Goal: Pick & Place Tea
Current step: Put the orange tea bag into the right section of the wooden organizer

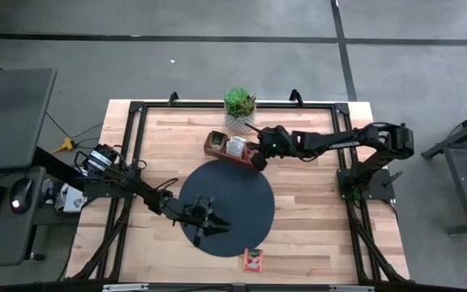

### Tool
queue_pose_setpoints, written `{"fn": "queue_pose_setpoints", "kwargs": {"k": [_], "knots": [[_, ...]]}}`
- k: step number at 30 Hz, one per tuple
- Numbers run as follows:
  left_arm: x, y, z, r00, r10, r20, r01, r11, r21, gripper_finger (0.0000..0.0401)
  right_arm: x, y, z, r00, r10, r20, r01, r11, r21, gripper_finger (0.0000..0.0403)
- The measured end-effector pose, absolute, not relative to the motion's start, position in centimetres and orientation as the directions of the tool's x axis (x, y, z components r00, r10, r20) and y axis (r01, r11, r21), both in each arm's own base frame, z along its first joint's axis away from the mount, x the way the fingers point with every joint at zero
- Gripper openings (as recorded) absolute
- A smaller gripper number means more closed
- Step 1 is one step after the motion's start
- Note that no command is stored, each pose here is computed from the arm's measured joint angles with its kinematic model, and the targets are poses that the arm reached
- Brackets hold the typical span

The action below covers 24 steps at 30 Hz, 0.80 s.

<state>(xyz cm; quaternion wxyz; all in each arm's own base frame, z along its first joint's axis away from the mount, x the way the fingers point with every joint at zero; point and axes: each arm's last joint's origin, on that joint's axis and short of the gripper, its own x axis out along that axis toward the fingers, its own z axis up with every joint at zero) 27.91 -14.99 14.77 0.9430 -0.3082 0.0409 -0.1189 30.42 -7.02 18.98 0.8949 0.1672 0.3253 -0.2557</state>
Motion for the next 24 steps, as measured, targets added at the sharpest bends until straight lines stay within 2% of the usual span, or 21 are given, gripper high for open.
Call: {"fn": "queue_pose_setpoints", "kwargs": {"k": [11,19,24], "knots": [[27.9,-15.1,14.7,0.962,-0.274,-0.005,0.218,0.777,-0.591,0.0114,30.2,-7.0,18.6,0.620,-0.361,-0.696,0.613,0.777,0.143,0.0009],[27.9,-15.0,14.4,0.965,-0.258,-0.037,0.189,0.790,-0.584,0.0114,30.2,-6.9,18.6,0.634,-0.327,-0.701,0.593,0.787,0.169,0.0088],[28.0,-15.0,14.0,0.962,-0.257,-0.091,0.149,0.776,-0.613,0.0114,29.7,-6.8,20.1,0.670,-0.328,-0.666,0.576,0.796,0.188,0.0134]]}}
